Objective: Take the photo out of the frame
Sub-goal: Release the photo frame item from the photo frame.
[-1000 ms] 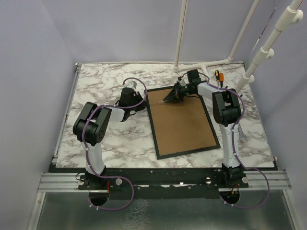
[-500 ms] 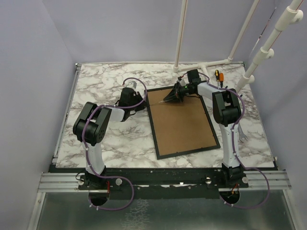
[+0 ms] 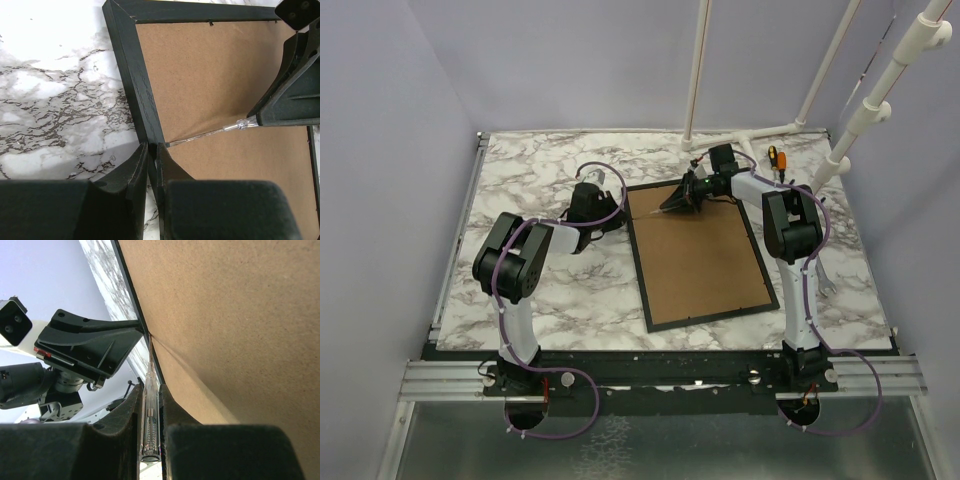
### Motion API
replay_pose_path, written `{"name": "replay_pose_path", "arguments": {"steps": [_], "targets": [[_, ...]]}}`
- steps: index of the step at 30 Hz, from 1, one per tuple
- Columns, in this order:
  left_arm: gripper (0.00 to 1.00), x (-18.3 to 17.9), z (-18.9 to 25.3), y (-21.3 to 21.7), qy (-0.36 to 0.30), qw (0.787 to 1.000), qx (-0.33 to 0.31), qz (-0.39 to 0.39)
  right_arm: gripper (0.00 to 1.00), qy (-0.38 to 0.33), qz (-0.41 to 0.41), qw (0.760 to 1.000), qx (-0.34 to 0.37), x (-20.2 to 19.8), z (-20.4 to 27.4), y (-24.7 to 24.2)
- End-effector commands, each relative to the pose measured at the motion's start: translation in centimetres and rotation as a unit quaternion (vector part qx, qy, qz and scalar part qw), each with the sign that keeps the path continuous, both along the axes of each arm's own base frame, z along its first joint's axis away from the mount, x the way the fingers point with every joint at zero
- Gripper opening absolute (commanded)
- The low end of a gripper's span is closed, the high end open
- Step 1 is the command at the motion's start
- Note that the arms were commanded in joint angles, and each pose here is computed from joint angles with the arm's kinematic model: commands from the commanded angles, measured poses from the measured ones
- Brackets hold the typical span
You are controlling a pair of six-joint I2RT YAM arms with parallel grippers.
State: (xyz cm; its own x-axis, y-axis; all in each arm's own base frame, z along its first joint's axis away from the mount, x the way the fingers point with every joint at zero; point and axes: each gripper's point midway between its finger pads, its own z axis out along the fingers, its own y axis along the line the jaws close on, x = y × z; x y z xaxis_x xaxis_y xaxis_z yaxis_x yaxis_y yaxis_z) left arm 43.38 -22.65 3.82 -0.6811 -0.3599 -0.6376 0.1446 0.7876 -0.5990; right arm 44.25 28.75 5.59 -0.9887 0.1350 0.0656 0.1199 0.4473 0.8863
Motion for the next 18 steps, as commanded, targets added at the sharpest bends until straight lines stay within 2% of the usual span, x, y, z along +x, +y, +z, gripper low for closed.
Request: {"name": "replay_pose_path", "arguments": {"steps": [1, 18], "targets": [[0.12, -0.6, -1.0, -0.6, 0.012, 1.0, -0.004, -0.021, 0.01, 0.002, -0.011, 1.0, -0.028, 0.5, -2.0, 0.4], [0.11, -0.6, -1.3, -0.7, 0.015, 1.0, -0.006, -0.023, 0.01, 0.013, 0.025, 0.999, -0.015, -1.7, -1.4, 1.4]]}}
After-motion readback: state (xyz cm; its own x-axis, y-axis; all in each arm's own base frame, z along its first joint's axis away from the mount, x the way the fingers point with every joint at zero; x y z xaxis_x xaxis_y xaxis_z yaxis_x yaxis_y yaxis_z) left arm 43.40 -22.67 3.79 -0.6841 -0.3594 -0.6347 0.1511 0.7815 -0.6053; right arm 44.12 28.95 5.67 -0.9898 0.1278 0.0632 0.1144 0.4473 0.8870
